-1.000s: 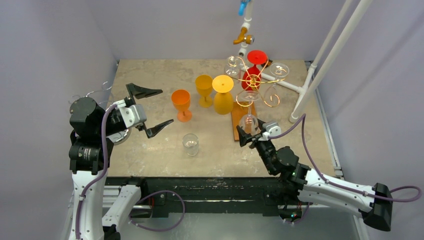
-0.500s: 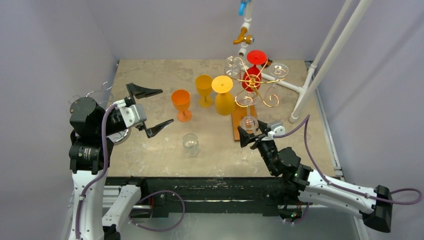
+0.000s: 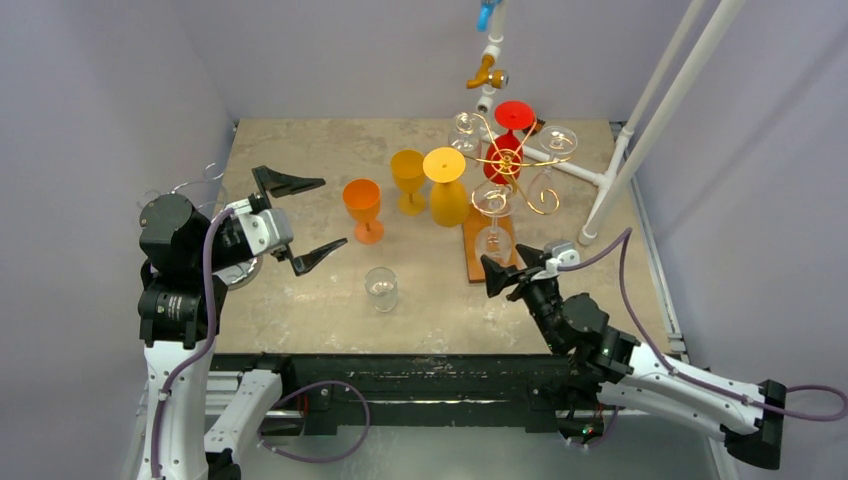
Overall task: Place the wine glass upside down on the wine glass rack
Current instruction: Turn the wine glass upside down at the wine rack, then adjust the wine rack at the center of the board.
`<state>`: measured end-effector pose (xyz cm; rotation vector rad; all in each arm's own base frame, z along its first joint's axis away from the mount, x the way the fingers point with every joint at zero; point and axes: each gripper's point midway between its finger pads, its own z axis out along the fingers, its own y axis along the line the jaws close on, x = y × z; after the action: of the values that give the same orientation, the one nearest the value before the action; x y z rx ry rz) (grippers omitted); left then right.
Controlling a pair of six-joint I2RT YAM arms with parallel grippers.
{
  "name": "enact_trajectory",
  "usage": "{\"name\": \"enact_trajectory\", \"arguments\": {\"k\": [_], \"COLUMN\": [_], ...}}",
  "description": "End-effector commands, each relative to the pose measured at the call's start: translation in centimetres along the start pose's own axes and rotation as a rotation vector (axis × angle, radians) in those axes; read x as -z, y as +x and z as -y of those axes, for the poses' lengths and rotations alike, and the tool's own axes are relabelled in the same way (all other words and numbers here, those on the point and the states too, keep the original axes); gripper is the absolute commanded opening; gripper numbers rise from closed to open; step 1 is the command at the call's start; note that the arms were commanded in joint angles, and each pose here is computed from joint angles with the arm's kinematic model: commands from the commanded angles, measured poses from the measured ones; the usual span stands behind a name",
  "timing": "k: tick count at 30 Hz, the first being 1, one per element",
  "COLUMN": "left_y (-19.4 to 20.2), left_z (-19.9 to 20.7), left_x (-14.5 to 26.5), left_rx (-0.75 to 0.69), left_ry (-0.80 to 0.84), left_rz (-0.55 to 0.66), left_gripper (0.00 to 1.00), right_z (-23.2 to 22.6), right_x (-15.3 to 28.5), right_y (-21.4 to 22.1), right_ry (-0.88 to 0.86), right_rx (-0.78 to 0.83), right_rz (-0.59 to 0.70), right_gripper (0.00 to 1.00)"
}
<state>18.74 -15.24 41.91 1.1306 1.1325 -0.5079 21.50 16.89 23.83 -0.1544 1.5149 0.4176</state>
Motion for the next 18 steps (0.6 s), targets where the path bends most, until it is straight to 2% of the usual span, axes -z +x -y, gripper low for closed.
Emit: {"name": "enact_trajectory", "arguments": {"k": [1,6,10,15,18], "left_y": [-0.2,0.1,0.2,1.8,2.3], "left_z": [0.1,0.5,0.4,0.3,0.2], "left_x": [0.1,-0.1,-0.3,-0.7,-0.9], "left_rx": [-0.006,0.004,0.034,0.084,0.103], "left_ry": [0.007,0.027,0.036,0.042,0.043], "left_rz": [0.009,0.011,0.017,-0.004,-0.011], "left_gripper": [1.0,1.0,0.99,0.97,0.96], "right_z": [-0.4,0.2,1.3,0.9,0.7], "right_x": [1.4,3.3,3.3,1.5,0.6], "right_y": [-5.6,-9.9,-11.6,-14.2,-17.0], "right_ry": [-0.044,-0.047,0.081,0.223,0.269], "right_rx": [-0.166,-0.239,-0.247,-0.146,-0.123], "right_rz": [0.051,-0.001,-0.11,-0.222,-0.204], "right_gripper": [0.76,0.59,0.48,0.55,0.63]}}
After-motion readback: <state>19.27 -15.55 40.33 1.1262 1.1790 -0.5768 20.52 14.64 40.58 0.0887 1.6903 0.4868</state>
